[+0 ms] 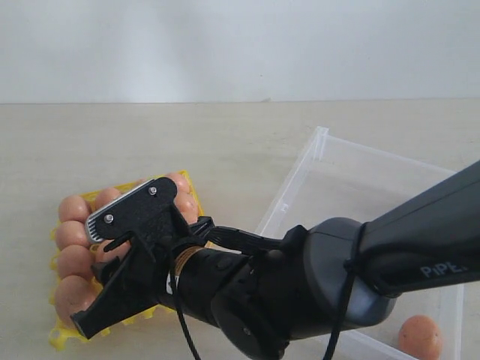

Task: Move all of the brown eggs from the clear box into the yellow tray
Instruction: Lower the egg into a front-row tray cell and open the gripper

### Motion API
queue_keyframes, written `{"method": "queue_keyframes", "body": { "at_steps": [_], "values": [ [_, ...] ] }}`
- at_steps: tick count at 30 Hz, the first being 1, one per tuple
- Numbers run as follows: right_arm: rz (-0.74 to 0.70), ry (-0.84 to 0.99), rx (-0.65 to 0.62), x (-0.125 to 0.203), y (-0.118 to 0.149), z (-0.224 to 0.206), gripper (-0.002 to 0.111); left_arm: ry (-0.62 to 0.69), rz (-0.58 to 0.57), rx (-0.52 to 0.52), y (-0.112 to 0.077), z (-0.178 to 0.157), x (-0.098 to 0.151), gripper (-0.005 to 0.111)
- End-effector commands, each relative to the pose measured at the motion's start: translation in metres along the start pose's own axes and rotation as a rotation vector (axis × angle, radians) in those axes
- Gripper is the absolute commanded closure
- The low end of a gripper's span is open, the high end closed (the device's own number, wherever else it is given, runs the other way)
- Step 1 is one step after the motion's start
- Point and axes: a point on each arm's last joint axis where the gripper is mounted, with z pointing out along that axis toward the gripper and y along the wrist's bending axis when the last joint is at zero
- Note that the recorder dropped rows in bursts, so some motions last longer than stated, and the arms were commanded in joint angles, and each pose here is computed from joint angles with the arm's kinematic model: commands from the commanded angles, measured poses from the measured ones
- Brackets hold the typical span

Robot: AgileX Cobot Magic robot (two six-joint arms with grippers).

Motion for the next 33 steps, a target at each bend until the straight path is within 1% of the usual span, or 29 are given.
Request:
{"method": "queue_keyframes", "body": {
  "at_steps": [1,8,15,19,26,29,31,33],
  "values": [
    [0.062,0.012,-0.003,-0.001,0.000,0.000,0.108,-0.006,-0.009,0.004,0.000,0.000,0.000,0.103],
    [0.071,0.028,-0.002,0.001,0.000,0.000,0.108,-0.008,-0.009,0.004,0.000,0.000,0.000,0.103],
    [0.135,0.054,0.007,0.013,-0.001,0.007,0.108,-0.008,-0.009,0.004,0.000,0.000,0.000,0.103],
    [0.206,0.072,0.014,0.020,-0.002,0.011,0.108,-0.008,-0.009,0.004,0.000,0.000,0.000,0.103],
    [0.209,0.065,0.014,0.019,-0.002,0.011,0.108,-0.008,-0.009,0.004,0.000,0.000,0.000,0.103],
    [0.174,0.084,-0.013,0.021,0.001,0.011,0.108,-0.008,-0.009,0.004,0.000,0.000,0.000,0.103],
    [0.152,0.104,-0.035,0.023,0.003,0.010,0.102,-0.008,-0.009,0.004,0.000,0.000,0.000,0.103],
    [0.149,0.115,-0.043,0.024,0.004,0.010,0.091,-0.008,-0.009,0.004,0.000,0.000,0.000,0.103]
  ]
}}
